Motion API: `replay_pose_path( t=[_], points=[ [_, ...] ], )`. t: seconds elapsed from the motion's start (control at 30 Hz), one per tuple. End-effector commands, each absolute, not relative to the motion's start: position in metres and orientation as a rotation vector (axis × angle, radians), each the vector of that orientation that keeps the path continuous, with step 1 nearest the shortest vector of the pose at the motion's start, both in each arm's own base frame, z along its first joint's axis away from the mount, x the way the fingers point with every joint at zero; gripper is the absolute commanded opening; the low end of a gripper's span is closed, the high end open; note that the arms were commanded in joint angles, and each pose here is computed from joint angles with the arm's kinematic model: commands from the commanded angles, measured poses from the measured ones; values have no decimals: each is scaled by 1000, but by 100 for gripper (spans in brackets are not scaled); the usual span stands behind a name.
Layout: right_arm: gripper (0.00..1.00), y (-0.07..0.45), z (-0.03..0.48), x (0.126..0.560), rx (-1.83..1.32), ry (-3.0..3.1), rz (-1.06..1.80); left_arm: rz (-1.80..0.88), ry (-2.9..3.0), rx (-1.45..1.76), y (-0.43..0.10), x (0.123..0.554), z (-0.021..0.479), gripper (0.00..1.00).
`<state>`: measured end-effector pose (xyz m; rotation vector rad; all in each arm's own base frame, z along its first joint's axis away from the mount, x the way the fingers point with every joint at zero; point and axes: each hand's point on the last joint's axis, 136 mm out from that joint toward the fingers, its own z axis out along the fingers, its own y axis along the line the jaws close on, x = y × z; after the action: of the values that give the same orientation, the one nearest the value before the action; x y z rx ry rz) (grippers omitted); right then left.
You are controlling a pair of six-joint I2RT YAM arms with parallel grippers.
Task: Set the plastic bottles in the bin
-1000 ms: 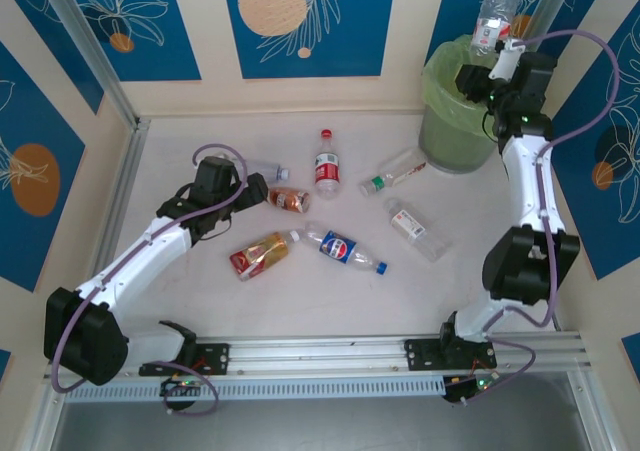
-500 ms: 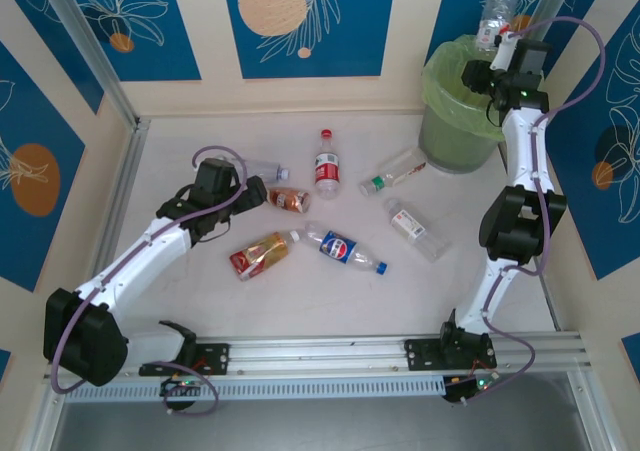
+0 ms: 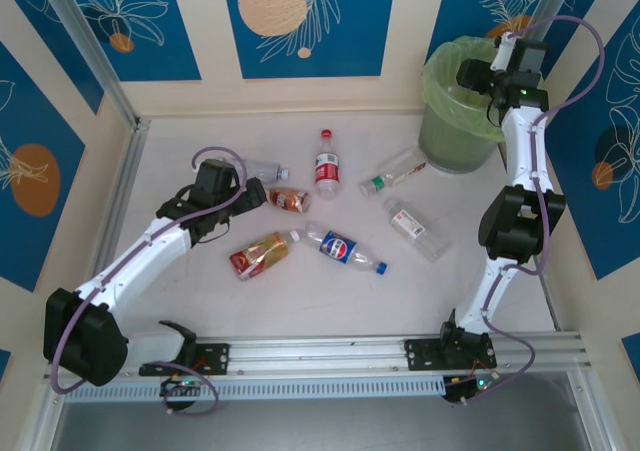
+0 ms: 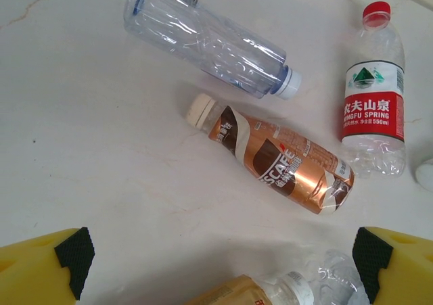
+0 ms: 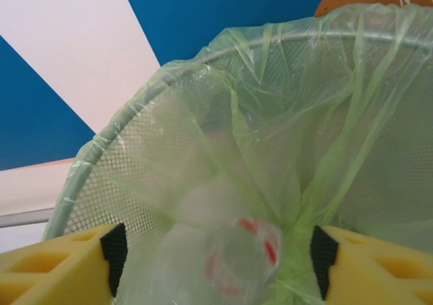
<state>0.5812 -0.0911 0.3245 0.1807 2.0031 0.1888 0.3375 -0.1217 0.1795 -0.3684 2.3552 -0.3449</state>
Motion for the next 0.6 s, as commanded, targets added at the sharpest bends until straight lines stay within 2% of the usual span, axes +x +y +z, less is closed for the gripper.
replay_pose_path(
  t=[0.0, 0.13, 0.27, 0.57],
  points=[
    [78, -91, 345, 577, 197, 1973, 170, -309, 2364, -347, -116, 335, 174, 100],
    [85, -83, 356, 571, 185, 1959, 212, -300, 2372, -333, -116, 335, 171, 100],
    [99, -74, 364, 562, 194, 1960, 242, -270, 2400, -299, -115, 334, 166, 100],
    [99, -42, 376, 528, 164, 1964, 288, -193, 2499, -182, -113, 327, 151, 100]
  ],
)
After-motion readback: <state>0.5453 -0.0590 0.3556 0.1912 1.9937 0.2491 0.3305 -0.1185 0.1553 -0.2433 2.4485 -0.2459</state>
